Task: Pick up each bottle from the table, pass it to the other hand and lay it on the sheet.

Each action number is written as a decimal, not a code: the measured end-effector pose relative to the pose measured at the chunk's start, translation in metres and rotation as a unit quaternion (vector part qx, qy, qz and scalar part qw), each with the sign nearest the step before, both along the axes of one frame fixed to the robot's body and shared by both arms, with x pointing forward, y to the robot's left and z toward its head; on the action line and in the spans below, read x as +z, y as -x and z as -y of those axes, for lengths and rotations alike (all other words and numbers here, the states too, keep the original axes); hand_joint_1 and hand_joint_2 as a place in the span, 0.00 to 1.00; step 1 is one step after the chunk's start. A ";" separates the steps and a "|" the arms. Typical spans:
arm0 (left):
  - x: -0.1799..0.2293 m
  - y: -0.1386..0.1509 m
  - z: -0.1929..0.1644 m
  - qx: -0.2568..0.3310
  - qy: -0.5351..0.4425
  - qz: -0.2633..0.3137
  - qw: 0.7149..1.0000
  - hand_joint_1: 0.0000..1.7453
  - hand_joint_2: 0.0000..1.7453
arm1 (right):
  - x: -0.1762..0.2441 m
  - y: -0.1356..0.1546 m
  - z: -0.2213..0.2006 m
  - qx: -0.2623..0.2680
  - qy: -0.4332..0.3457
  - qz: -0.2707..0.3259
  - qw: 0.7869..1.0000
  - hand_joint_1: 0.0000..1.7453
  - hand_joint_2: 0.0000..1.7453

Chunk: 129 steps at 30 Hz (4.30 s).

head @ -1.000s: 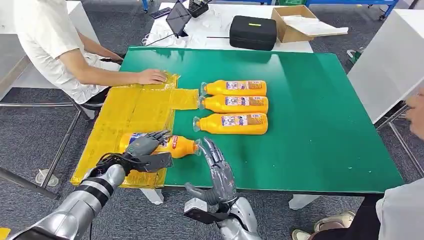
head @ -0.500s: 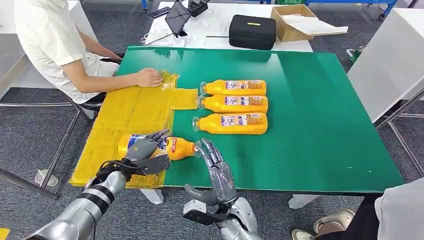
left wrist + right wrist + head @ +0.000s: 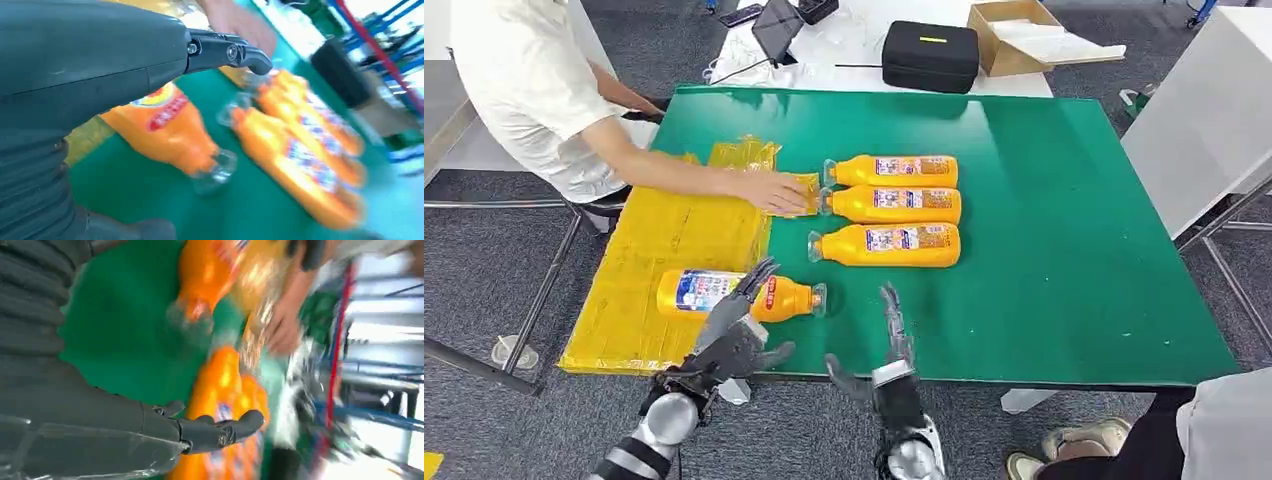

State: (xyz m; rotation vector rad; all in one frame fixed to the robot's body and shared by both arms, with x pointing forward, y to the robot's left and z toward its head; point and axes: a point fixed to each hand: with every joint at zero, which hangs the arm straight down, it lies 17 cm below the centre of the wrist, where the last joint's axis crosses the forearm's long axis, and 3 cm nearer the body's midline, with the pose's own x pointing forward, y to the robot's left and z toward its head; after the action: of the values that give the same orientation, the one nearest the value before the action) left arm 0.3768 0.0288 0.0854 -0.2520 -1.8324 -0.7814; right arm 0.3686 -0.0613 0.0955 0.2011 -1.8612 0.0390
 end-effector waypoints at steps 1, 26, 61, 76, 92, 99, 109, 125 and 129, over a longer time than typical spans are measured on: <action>0.010 0.003 0.002 0.001 0.022 0.002 1.000 0.00 1.00 | 0.006 0.003 -0.004 0.016 -0.004 0.010 1.000 0.00 0.00; 0.076 0.004 -0.014 0.138 0.242 -0.060 0.958 0.00 1.00 | 0.033 -0.013 0.067 -0.171 0.471 0.203 0.842 0.00 1.00; 0.054 -0.002 0.020 0.137 0.219 -0.106 0.960 0.00 1.00 | -0.074 -0.104 0.182 -0.145 0.648 0.008 0.747 0.00 1.00; 0.059 -0.004 0.027 0.127 0.223 -0.108 0.960 0.00 1.00 | -0.091 -0.127 0.192 -0.108 0.684 -0.045 0.720 1.00 1.00; 0.071 -0.008 0.038 0.108 0.231 -0.107 0.961 0.00 1.00 | -0.121 -0.143 0.206 0.026 0.677 -0.133 0.723 1.00 1.00; 0.071 -0.008 0.039 0.108 0.230 -0.107 0.961 0.00 1.00 | -0.123 -0.142 0.209 0.031 0.673 -0.137 0.726 1.00 1.00; 0.065 -0.013 0.012 0.164 0.288 -0.118 0.936 0.00 1.00 | -0.104 -0.121 0.174 0.003 0.516 -0.085 0.852 1.00 1.00; 0.032 0.022 -0.030 0.188 0.409 -0.218 0.866 0.00 1.00 | -0.036 -0.061 0.111 -0.102 0.343 0.007 0.934 1.00 1.00; 0.036 0.025 -0.022 0.156 0.430 -0.240 0.856 0.00 1.00 | -0.034 -0.058 0.090 -0.080 0.333 0.012 0.939 1.00 1.00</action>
State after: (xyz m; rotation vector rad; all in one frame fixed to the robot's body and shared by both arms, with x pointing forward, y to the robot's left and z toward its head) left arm 0.3522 0.0505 0.1215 -0.6361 -1.5621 0.3613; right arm 0.4262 -0.1512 0.0615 -0.4234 -1.7792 0.5518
